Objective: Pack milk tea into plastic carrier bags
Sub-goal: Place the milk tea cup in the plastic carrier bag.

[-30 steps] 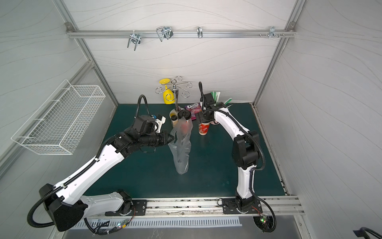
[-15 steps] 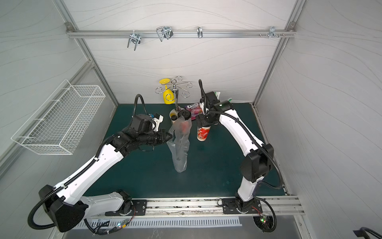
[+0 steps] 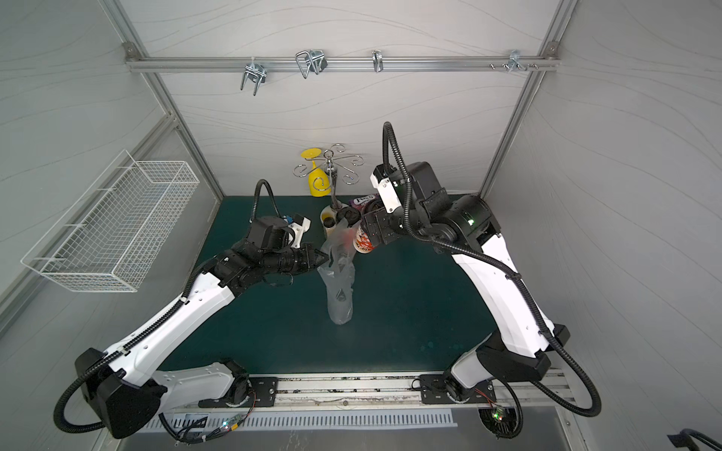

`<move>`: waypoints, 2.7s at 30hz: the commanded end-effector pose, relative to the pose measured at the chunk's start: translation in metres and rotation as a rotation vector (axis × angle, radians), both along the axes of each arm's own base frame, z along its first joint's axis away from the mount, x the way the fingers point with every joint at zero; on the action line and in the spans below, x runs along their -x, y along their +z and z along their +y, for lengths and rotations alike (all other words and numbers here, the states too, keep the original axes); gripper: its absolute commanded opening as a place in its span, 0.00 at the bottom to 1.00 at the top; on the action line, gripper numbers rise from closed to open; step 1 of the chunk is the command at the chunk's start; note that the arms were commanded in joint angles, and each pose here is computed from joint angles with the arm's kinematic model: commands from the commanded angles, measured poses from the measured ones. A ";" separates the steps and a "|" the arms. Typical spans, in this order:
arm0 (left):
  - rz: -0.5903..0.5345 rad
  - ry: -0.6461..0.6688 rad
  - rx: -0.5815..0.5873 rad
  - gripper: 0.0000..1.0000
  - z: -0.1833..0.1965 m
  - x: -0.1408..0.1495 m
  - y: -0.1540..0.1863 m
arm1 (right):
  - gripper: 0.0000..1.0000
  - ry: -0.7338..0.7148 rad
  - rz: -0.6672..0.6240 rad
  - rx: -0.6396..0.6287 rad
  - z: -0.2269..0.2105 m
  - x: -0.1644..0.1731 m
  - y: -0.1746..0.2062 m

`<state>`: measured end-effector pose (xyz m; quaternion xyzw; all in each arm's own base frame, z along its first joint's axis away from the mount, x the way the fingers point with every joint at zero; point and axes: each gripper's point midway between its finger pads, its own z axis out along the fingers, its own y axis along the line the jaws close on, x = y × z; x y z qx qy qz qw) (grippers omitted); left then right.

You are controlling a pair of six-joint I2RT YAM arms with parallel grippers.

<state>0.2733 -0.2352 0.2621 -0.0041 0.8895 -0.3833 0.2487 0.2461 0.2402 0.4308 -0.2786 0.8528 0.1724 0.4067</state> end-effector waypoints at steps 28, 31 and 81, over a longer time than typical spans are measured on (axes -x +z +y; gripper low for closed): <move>-0.023 0.084 0.111 0.00 0.014 -0.004 0.009 | 0.78 0.207 0.215 0.004 0.067 0.043 -0.073; -0.022 0.089 0.115 0.00 0.016 -0.004 0.009 | 0.78 0.219 0.237 0.033 0.071 0.047 -0.084; -0.010 0.169 0.146 0.00 0.044 -0.001 -0.003 | 0.77 0.211 0.417 0.240 0.117 0.028 -0.240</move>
